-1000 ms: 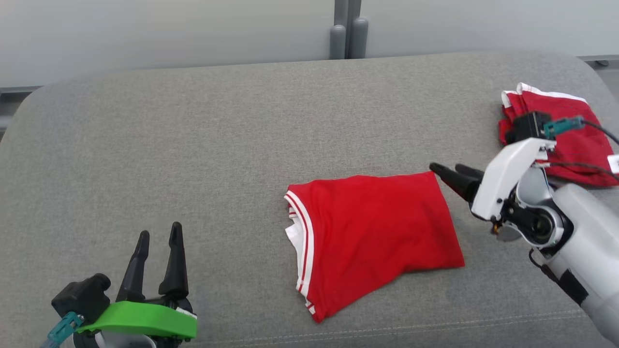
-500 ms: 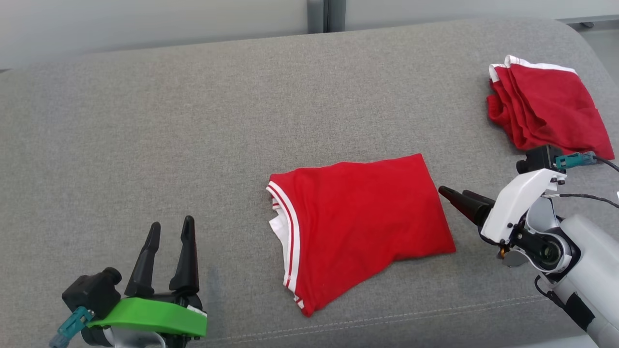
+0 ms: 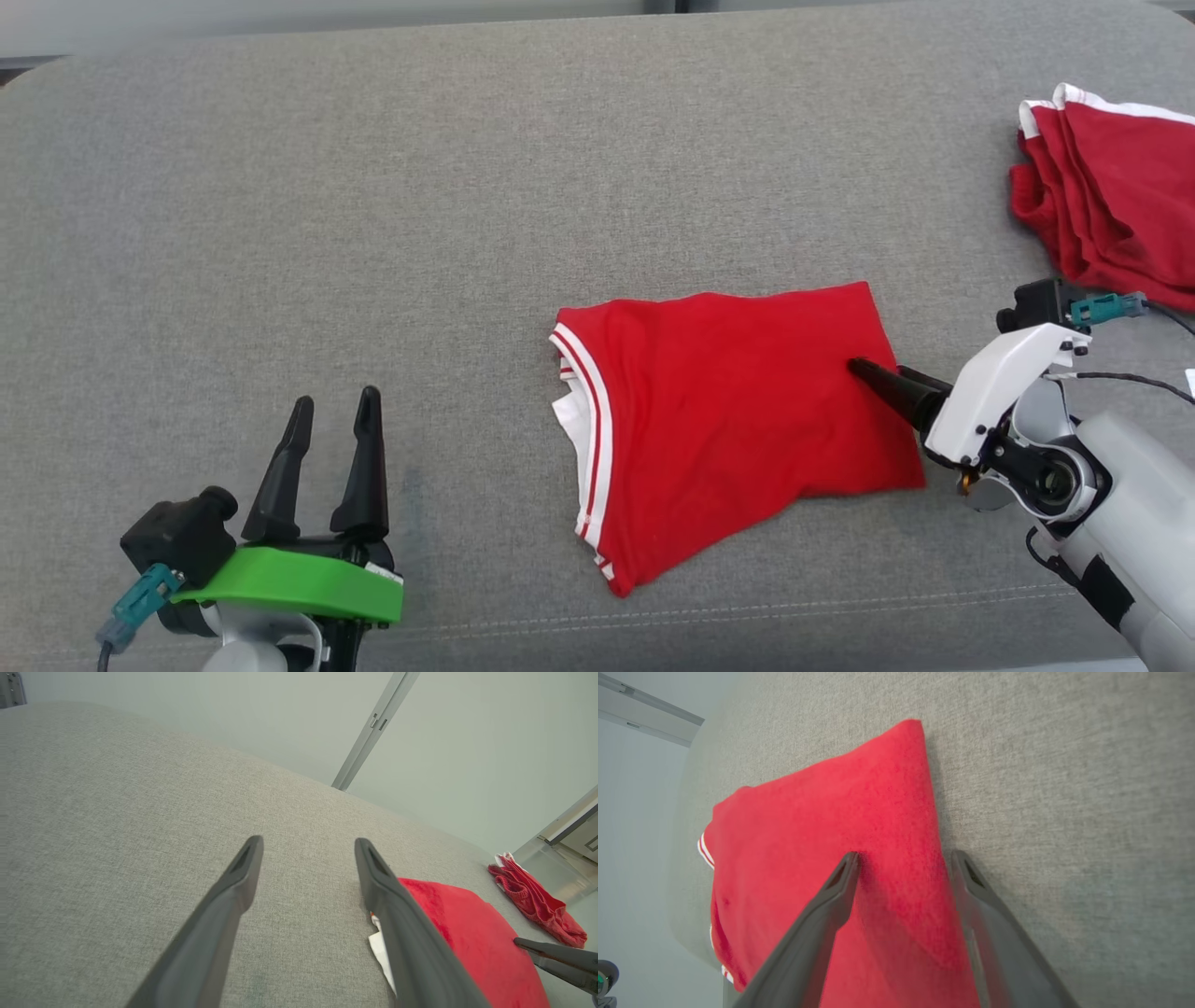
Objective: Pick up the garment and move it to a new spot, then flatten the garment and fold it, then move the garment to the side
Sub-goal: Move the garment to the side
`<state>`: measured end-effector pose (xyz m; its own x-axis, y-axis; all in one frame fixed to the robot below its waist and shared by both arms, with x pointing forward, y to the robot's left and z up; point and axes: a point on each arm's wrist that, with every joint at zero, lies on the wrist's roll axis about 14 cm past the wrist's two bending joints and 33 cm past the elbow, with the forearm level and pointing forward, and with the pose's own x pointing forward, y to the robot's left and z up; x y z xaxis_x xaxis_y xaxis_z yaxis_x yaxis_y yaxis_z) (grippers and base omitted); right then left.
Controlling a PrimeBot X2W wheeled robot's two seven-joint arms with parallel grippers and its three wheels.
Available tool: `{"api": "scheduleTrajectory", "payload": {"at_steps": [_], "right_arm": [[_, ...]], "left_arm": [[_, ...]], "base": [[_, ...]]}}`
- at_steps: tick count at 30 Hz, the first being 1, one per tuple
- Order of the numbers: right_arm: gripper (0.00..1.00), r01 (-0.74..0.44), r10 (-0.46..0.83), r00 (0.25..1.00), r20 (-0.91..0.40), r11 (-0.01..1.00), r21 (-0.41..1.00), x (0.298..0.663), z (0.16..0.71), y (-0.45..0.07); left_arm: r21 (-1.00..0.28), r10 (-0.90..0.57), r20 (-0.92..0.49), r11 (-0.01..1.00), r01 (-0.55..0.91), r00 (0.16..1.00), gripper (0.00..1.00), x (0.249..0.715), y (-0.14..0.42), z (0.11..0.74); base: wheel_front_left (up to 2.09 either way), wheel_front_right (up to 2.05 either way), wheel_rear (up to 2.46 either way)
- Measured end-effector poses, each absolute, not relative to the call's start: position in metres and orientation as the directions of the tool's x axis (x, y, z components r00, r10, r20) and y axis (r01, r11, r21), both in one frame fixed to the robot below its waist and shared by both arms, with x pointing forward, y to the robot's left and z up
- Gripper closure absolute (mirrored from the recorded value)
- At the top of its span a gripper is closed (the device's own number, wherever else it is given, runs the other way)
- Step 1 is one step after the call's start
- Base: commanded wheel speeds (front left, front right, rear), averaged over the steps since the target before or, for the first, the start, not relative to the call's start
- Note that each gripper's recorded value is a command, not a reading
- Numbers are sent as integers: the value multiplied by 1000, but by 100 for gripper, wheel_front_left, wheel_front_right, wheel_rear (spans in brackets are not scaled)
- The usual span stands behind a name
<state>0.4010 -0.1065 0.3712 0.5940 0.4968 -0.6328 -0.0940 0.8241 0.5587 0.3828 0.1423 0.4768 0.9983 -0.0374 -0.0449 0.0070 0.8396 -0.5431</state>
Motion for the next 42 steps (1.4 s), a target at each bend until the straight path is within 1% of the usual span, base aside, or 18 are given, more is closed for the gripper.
{"api": "scheduleTrajectory", "payload": {"at_steps": [5,7,8,9,10,11,12,15,17,18,22,25,30,37,42], "right_arm": [[0,-116,522,568,-636,816,566,403,367,-93],[54,-125,526,558,-642,818,562,403,365,-92],[65,-129,524,557,-644,821,556,404,364,-93],[74,-132,523,556,-645,823,553,404,364,-93],[88,-140,526,555,-644,822,551,404,364,-93],[97,-143,526,556,-644,823,549,405,364,-92],[100,-147,525,559,-641,824,546,406,364,-92],[100,-167,528,565,-634,826,539,408,367,-91],[100,-199,518,589,-620,837,510,417,373,-95],[100,-199,518,589,-620,837,510,417,373,-95],[100,-207,489,638,-594,852,480,434,388,-109],[100,-192,445,688,-573,873,448,449,402,-130],[100,-167,373,752,-544,906,390,468,423,-161],[100,-143,316,799,-511,926,350,483,445,-186],[100,-131,284,833,-474,935,329,501,464,-196]], "left_arm": [[-539,-17,-47,842,-11,999,0,385,149,476],[-538,-15,-46,843,-12,999,0,385,150,476],[-538,-15,-47,843,-13,999,0,385,150,476],[-538,-14,-48,843,-13,999,0,385,150,476],[-538,-14,-48,843,-14,999,0,385,150,476],[-538,-15,-48,843,-14,999,0,385,150,476],[-538,-15,-48,843,-14,999,0,385,150,476],[-538,-12,-49,843,-16,999,0,386,150,475],[-536,-6,-49,844,-22,999,0,387,152,475],[-536,-6,-49,844,-22,999,0,387,152,475],[-535,-1,-44,845,-23,999,0,389,154,477],[-532,-10,-33,847,-10,999,0,391,151,480],[-487,-26,-16,873,15,1000,0,395,150,484],[-455,-61,23,888,64,998,0,406,139,494],[-453,-87,33,887,93,996,0,412,130,496]], "base": [[0,0,0],[0,0,0],[0,0,0],[0,0,0],[0,0,0],[0,0,0],[0,0,0],[0,0,0],[0,0,0],[0,0,0],[0,0,0],[0,0,0],[0,0,0],[0,0,0],[0,0,0]]}}
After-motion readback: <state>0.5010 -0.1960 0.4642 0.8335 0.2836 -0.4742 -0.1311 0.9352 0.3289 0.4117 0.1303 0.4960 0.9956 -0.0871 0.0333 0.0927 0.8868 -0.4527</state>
